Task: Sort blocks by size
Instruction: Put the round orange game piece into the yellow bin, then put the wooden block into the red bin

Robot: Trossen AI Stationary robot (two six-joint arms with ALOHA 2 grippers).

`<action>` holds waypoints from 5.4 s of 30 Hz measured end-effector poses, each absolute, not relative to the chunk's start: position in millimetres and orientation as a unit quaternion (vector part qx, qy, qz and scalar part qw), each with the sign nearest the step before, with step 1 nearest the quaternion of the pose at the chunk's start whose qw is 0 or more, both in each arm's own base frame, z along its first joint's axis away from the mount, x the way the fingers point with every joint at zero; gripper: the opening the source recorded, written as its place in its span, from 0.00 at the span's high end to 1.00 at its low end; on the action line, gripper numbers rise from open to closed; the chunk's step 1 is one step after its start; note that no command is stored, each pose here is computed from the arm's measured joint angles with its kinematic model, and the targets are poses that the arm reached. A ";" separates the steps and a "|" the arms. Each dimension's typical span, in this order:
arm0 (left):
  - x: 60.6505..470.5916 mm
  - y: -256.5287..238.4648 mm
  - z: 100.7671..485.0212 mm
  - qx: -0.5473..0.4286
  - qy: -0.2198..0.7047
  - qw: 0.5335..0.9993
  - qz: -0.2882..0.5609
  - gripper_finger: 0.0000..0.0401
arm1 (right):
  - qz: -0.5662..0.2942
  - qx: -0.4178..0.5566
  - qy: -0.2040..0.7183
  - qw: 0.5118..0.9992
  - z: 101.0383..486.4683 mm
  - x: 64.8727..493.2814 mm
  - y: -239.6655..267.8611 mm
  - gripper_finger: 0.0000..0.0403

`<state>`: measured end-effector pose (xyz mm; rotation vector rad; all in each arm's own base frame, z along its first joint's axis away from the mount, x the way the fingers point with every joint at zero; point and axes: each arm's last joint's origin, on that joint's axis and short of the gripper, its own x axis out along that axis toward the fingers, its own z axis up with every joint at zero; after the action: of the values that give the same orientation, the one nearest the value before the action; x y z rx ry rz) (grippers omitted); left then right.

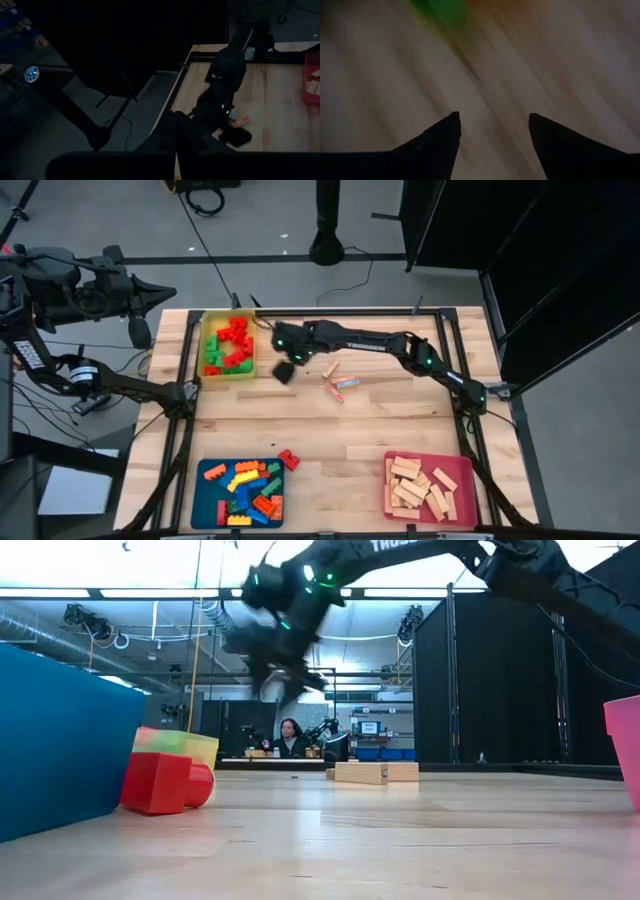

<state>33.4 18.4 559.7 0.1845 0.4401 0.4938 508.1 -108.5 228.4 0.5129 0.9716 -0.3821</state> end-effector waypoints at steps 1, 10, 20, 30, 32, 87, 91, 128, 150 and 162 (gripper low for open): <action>33.4 18.4 559.7 0.090 0.216 0.942 0.242 0.99 | -0.191 0.237 0.507 0.806 223.5 498.5 -104.9 0.40; 33.4 18.4 559.7 0.091 0.216 0.942 0.242 0.99 | -0.207 0.153 0.717 0.648 190.1 460.4 -45.2 0.36; 33.4 18.4 559.7 0.090 0.216 0.942 0.242 0.99 | -0.208 0.153 0.721 0.643 159.3 459.0 -33.8 0.36; 33.4 18.4 559.7 0.084 0.214 0.942 0.244 0.99 | -0.182 0.194 0.733 0.626 136.8 452.6 -36.4 0.65; 33.4 18.4 559.7 0.083 0.214 0.942 0.244 0.99 | -0.191 0.186 0.734 0.624 138.4 452.6 -36.0 0.79; 33.6 18.5 559.8 0.064 0.209 0.944 0.248 0.99 | -0.203 0.194 0.629 0.725 271.1 322.9 64.7 0.29; 33.6 18.5 559.7 0.064 0.209 0.944 0.248 0.99 | -0.176 0.132 0.637 0.739 265.0 330.7 -0.4 0.31; 33.4 18.5 559.7 0.068 0.210 0.943 0.248 0.99 | -0.067 0.105 0.672 0.730 152.5 356.6 -37.5 0.41; 33.3 18.7 559.7 0.069 0.210 0.942 0.252 0.99 | -0.210 0.199 0.598 0.748 150.5 368.3 -43.4 0.61; 33.3 18.7 559.7 0.079 0.213 0.941 0.249 0.99 | -0.210 0.215 0.617 0.727 139.6 357.4 -38.5 0.82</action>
<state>33.3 18.7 559.7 0.1622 0.4354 0.5079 357.4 -38.5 139.6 0.4749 1.3606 -0.4639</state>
